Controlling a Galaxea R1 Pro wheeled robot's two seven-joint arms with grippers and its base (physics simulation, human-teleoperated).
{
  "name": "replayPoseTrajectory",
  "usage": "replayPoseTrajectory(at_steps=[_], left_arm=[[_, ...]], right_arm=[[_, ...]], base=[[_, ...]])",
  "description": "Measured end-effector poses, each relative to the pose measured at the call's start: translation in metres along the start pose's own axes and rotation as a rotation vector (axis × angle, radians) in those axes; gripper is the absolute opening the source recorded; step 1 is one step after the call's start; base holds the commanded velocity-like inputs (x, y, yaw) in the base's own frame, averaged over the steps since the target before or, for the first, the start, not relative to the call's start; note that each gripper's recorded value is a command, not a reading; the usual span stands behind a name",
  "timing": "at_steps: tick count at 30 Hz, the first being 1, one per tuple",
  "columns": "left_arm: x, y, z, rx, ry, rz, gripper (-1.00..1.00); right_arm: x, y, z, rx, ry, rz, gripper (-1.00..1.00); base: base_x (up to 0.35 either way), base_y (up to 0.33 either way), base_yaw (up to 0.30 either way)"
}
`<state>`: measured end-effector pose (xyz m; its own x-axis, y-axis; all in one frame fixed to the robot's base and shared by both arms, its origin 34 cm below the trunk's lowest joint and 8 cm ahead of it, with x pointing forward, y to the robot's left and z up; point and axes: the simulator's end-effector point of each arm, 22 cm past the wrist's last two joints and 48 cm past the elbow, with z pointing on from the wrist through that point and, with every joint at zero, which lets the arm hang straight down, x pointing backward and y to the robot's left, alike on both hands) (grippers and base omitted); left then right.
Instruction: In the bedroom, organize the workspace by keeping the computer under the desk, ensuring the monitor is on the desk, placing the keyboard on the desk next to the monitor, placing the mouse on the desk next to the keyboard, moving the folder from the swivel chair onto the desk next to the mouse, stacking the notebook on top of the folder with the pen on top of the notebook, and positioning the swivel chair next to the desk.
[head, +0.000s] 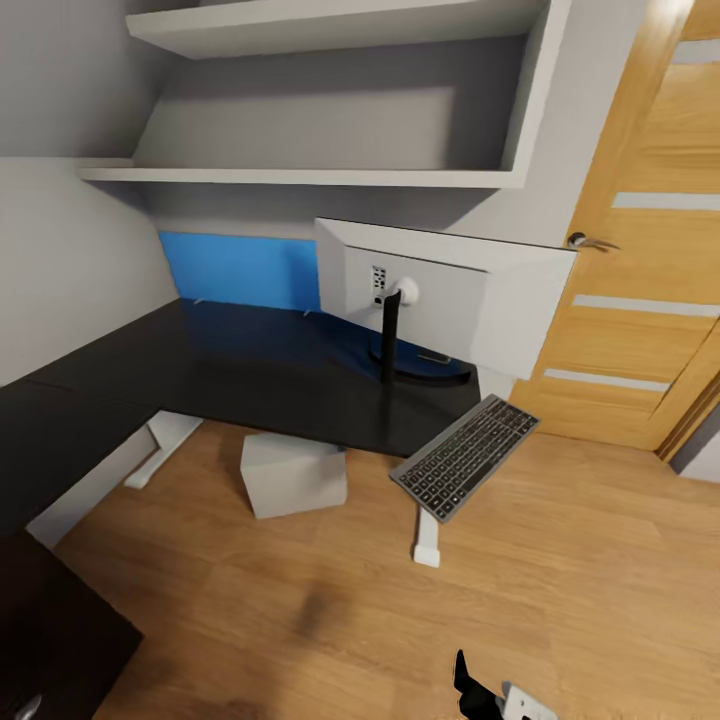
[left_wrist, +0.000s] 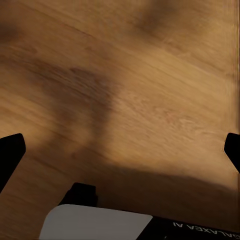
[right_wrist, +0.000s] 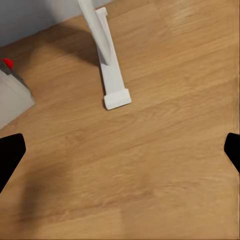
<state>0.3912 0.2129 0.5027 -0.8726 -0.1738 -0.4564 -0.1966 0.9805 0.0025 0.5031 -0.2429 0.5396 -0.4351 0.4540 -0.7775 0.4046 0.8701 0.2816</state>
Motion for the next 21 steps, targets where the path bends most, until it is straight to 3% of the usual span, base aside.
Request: replayPoseTrajectory(at_steps=[21], left_arm=[[-0.0001,-0.0005,-0.0001,0.001,-0.001,0.002,1.0]], right_arm=[[0.0004,-0.0009,-0.0008,-0.001,-0.001,-0.004,1.0]], base=[[0.001,-0.003,-0.296]])
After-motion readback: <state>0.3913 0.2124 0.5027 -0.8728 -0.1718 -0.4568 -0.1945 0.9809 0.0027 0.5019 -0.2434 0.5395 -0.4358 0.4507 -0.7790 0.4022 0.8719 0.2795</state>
